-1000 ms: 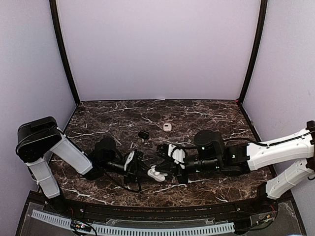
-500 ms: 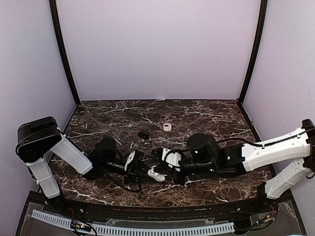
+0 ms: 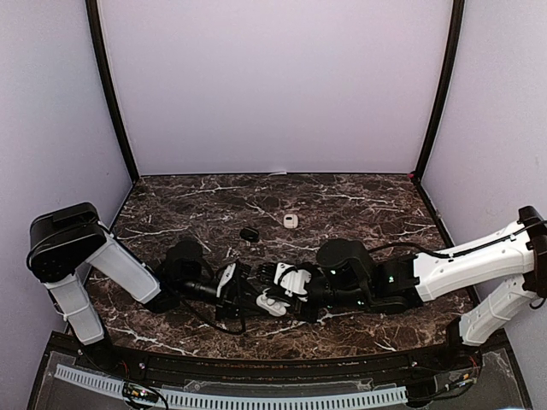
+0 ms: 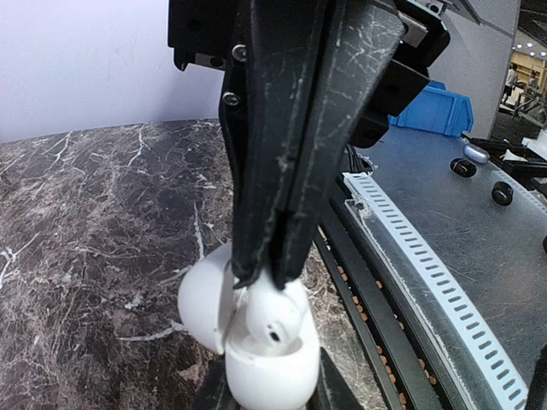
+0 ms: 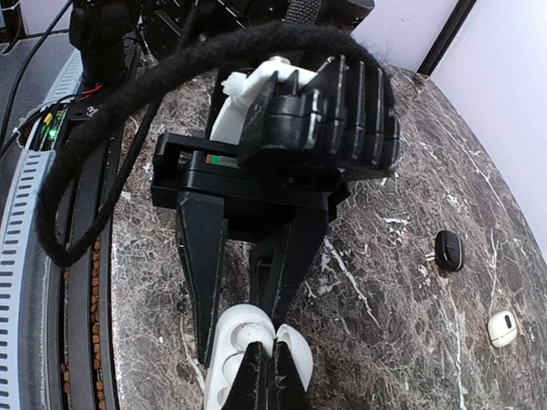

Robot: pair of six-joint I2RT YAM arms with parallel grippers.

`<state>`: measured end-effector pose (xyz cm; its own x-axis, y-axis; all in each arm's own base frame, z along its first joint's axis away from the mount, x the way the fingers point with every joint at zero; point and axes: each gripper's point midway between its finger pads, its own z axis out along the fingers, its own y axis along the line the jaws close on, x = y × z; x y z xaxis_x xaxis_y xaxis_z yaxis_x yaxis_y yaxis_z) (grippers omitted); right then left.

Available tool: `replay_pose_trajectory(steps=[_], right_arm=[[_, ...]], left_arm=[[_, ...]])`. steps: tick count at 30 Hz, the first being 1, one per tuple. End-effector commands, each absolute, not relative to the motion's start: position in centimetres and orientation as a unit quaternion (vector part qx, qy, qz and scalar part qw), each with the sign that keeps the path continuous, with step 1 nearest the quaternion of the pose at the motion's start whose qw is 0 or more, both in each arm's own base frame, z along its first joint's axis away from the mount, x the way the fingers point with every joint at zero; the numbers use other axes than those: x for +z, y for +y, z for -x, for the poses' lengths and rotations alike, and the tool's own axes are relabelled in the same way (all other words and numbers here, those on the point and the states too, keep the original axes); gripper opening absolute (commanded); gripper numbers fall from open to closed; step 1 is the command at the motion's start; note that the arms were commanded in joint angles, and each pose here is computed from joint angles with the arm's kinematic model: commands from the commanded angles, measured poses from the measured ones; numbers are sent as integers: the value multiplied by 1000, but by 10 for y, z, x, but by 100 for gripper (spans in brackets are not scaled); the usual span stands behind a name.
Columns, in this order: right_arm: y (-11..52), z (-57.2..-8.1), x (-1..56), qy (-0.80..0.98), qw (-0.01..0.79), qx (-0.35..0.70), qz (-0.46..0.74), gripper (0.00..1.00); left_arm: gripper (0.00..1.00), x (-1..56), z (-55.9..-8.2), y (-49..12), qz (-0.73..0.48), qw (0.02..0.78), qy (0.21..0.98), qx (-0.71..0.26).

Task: Insert the wireless bluetooth earbuds into the charging case
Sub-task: Insert the left earbud into the left side groove of the charging case.

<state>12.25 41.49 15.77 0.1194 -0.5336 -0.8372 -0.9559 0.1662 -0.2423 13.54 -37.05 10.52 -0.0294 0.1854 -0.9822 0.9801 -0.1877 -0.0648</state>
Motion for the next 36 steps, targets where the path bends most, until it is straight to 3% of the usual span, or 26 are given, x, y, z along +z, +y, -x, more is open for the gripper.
replay_pose_trajectory(steps=[1, 14, 18, 25, 30, 36], right_arm=[[417, -127, 163, 617, 461, 219, 599, 0], [425, -119, 151, 609, 461, 181, 620, 0], [428, -115, 156, 612, 455, 195, 616, 12], [413, -103, 204, 586, 498, 271, 579, 22], [394, -125, 226, 602, 532, 298, 516, 23], [381, -174, 221, 667, 533, 316, 414, 24]], left_arm=[[14, 123, -132, -372, -585, 409, 479, -511], [14, 121, -137, -375, -578, 404, 494, -508], [14, 121, -138, -375, -578, 405, 495, -508], [14, 125, -138, -373, -576, 417, 491, -503], [14, 137, -144, -368, -558, 436, 499, -500], [14, 173, -195, -324, -432, 486, 572, -500]])
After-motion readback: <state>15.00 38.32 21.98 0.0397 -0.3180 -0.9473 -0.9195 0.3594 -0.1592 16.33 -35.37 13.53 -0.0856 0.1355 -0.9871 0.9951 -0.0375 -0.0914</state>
